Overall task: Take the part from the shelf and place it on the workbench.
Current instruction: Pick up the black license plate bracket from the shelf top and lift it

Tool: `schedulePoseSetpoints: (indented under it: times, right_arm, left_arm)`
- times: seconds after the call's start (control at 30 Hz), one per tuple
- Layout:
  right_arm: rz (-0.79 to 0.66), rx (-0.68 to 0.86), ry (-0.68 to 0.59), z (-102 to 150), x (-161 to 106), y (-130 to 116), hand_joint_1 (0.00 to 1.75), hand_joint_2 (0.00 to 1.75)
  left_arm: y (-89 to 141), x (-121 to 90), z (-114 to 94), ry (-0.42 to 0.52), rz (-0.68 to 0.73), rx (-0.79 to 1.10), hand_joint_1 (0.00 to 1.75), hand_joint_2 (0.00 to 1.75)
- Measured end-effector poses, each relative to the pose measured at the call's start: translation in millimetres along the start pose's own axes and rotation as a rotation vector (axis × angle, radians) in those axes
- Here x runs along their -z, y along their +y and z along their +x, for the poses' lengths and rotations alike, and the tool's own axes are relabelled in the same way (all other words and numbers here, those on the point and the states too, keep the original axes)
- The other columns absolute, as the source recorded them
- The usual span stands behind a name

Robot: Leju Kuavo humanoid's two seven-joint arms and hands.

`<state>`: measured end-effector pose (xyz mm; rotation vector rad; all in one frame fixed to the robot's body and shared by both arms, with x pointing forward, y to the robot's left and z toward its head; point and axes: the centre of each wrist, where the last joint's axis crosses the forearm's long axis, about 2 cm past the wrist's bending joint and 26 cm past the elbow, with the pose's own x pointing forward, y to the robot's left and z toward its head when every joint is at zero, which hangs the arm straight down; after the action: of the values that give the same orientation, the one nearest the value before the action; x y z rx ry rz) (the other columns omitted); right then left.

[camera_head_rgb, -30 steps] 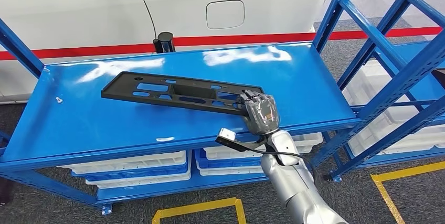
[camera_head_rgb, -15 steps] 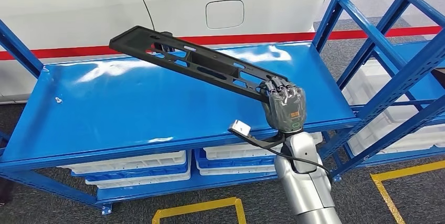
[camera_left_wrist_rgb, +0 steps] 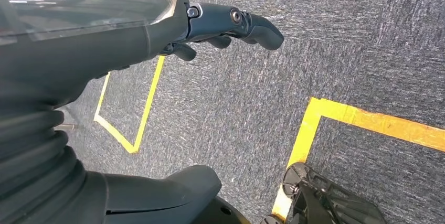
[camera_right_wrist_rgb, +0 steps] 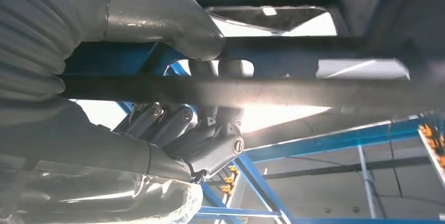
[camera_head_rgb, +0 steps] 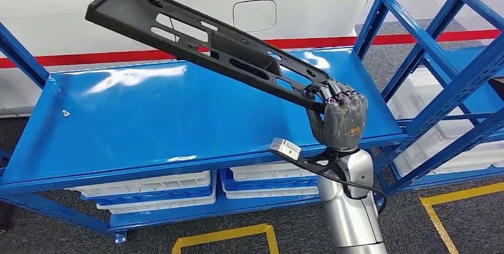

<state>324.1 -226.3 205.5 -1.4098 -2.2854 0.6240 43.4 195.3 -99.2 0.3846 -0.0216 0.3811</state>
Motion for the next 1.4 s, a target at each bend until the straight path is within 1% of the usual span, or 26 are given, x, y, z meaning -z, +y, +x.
schedulePoseSetpoints:
  times: [0.07,0.1,0.2,0.27,0.33,0.43,0.67,0.8,0.97,1.2,1.27,1.4]
  right_arm:
    - [-0.046,0.085,-0.004,0,-3,0,1.75,1.75]
    - [-0.083,0.155,0.02,2,-6,0,1.75,1.75]
    - [-0.18,0.42,0.182,9,-11,1,1.75,1.75]
    - [-0.216,0.596,0.257,16,-12,-3,1.75,1.75]
    - [-0.232,0.731,0.28,23,-17,-8,1.75,1.75]
    - [-0.25,0.843,0.266,34,-28,-15,1.75,1.75]
    - [-0.244,0.903,0.22,49,-44,-24,1.75,1.75]
    - [-0.24,0.904,0.219,51,-45,-23,1.75,1.75]
    - [-0.229,0.91,0.211,53,-46,-22,1.75,1.75]
    - [-0.204,0.905,0.21,49,-51,-21,1.75,1.75]
    - [-0.199,0.904,0.209,49,-51,-21,1.75,1.75]
    - [-0.186,0.895,0.217,49,-58,-22,1.75,1.75]
  left_arm:
    - [0,0,0,0.001,0.0,-0.001,0.0,1.75]
    - [0,0,0,0.002,0.0,-0.002,0.0,1.75]
    - [0,0,-1,0.004,0.001,-0.011,0.0,1.75]
    - [0,0,-1,-0.003,0.002,-0.016,0.0,1.75]
    - [1,0,-1,-0.008,0.004,-0.019,0.0,1.75]
    - [1,0,-1,-0.005,0.004,-0.022,0.0,1.75]
    - [1,1,-2,0.023,-0.004,-0.045,0.0,1.75]
    - [3,2,-3,0.053,-0.013,-0.073,0.0,1.75]
    - [4,2,-5,0.063,-0.008,-0.093,0.0,1.75]
    - [3,2,-6,0.072,-0.006,-0.106,0.0,1.75]
    - [4,2,-6,0.065,-0.001,-0.106,0.0,1.75]
    - [4,2,-5,0.01,0.015,-0.097,0.0,1.75]
